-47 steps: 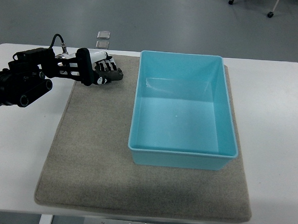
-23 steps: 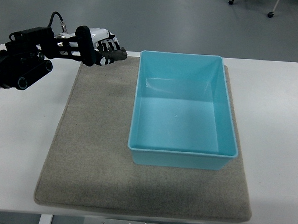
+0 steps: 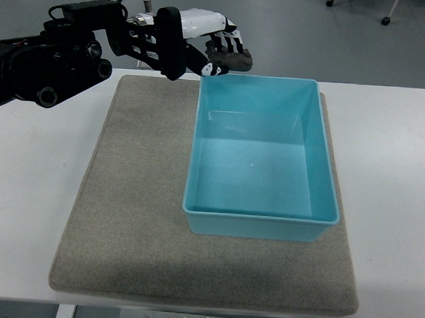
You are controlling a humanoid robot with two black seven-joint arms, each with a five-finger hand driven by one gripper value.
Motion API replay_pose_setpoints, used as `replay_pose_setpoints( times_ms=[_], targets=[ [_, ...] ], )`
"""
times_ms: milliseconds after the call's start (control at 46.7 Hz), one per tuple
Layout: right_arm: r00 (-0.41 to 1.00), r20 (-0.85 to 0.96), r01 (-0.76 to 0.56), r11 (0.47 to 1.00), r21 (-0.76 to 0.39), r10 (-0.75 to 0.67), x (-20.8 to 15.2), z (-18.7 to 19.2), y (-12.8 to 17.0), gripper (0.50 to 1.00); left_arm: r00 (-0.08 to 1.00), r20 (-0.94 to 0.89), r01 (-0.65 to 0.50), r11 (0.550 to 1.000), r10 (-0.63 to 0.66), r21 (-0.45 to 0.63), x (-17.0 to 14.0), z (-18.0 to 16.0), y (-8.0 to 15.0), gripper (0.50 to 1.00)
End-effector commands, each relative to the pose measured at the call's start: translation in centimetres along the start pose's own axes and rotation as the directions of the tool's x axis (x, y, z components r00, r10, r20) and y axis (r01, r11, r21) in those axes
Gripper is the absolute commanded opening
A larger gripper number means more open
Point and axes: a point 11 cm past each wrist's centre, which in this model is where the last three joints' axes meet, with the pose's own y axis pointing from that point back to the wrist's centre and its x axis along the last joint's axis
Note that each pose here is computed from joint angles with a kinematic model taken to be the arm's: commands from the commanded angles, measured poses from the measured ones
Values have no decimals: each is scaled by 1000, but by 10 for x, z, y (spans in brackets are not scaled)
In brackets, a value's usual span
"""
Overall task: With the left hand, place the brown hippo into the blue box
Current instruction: 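Lift the hippo with the left hand and carry it over the blue box, then lower the hippo into the blue box and open the left hand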
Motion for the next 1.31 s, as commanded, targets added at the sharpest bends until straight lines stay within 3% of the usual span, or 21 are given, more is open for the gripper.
replay_pose_setpoints(
  times_ms=[0,171,449,920,1070,1156,1284],
  targets=[
    [1000,0,0,1000,0,0,0,0,0,936,1000,1,26,997,-26,-76,-10,26,-7,500],
    [1000,0,0,1000,0,0,0,0,0,936,990,18,140,972,-139,-188,-52,69,-25,500],
    [1000,0,0,1000,0,0,0,0,0,936,947,82,322,922,-312,-217,-117,89,-35,500],
    [1000,0,0,1000,0,0,0,0,0,936,920,127,390,897,-370,-211,-149,92,-39,500],
    [1000,0,0,1000,0,0,0,0,0,936,935,124,351,911,-331,-218,-150,93,-40,780],
    [1000,0,0,1000,0,0,0,0,0,936,939,123,340,915,-320,-218,-149,92,-40,874],
    [1000,0,0,1000,0,0,0,0,0,936,939,120,340,914,-321,-219,-150,92,-39,921]
  ],
)
